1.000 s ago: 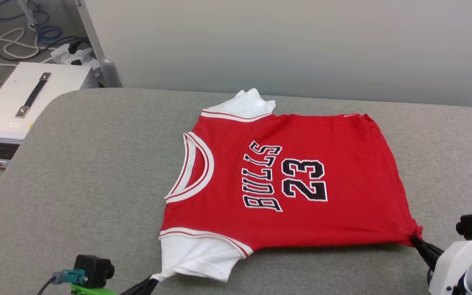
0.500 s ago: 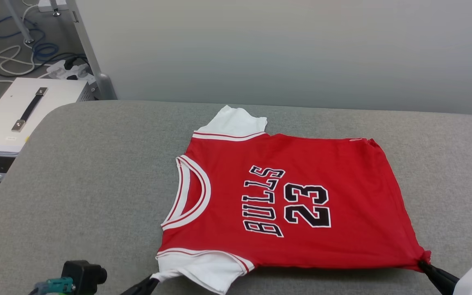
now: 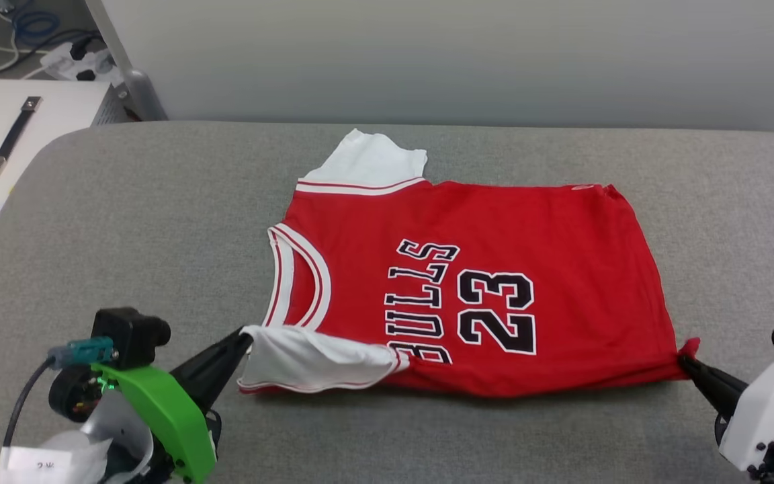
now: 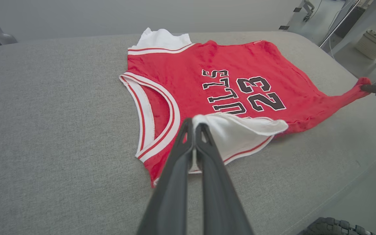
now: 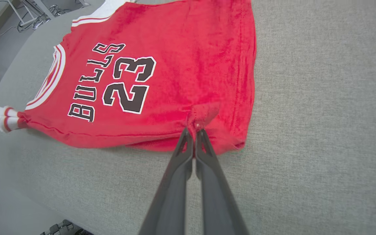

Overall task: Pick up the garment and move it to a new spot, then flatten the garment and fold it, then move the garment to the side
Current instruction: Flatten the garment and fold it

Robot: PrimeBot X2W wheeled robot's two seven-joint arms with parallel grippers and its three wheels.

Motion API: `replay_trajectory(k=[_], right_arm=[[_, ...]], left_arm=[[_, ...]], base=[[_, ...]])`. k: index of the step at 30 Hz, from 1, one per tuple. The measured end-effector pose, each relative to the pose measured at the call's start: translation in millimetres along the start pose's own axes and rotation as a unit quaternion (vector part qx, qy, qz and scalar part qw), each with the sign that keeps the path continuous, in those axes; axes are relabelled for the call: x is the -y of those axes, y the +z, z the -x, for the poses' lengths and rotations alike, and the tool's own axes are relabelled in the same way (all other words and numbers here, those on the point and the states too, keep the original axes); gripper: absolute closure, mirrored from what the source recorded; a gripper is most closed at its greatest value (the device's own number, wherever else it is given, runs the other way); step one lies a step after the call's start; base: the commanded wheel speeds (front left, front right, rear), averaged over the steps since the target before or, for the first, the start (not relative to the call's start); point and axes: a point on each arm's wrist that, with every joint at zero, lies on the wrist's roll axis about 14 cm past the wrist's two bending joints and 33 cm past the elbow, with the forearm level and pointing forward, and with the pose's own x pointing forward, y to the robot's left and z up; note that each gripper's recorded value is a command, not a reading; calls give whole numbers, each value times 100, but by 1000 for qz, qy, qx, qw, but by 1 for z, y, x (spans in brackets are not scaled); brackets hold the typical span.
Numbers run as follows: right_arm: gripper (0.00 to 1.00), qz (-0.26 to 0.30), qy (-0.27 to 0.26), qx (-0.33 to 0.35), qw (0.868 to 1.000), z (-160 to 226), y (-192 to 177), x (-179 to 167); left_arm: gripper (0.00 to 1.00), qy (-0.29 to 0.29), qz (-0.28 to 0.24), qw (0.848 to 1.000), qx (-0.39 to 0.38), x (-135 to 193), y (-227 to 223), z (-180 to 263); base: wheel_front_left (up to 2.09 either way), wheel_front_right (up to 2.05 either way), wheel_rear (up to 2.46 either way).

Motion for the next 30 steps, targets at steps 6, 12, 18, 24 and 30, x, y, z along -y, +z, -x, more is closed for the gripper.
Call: replay_trajectory(k=[6, 12, 18, 24, 30], right_arm=[[100, 0, -4, -17, 1000, -24, 10, 5], [100, -3, -17, -45, 999, -49, 6, 17], [100, -3, -32, -71, 997, -67, -4, 29], [100, -5, -40, -79, 996, -78, -9, 37], [100, -4, -44, -88, 995, -87, -17, 41]], left_arm=[[100, -2, -10, 1000, -23, -18, 5, -35], [100, 11, -10, 998, -59, -41, -4, -65], [100, 12, -7, 997, -80, -54, -15, -90], [100, 15, -8, 996, -85, -62, -22, -105], [100, 23, 4, 995, -102, -67, -38, -109]], base=[[0, 0, 0], [0, 0, 0], [0, 0, 0], [0, 0, 0], [0, 0, 0]])
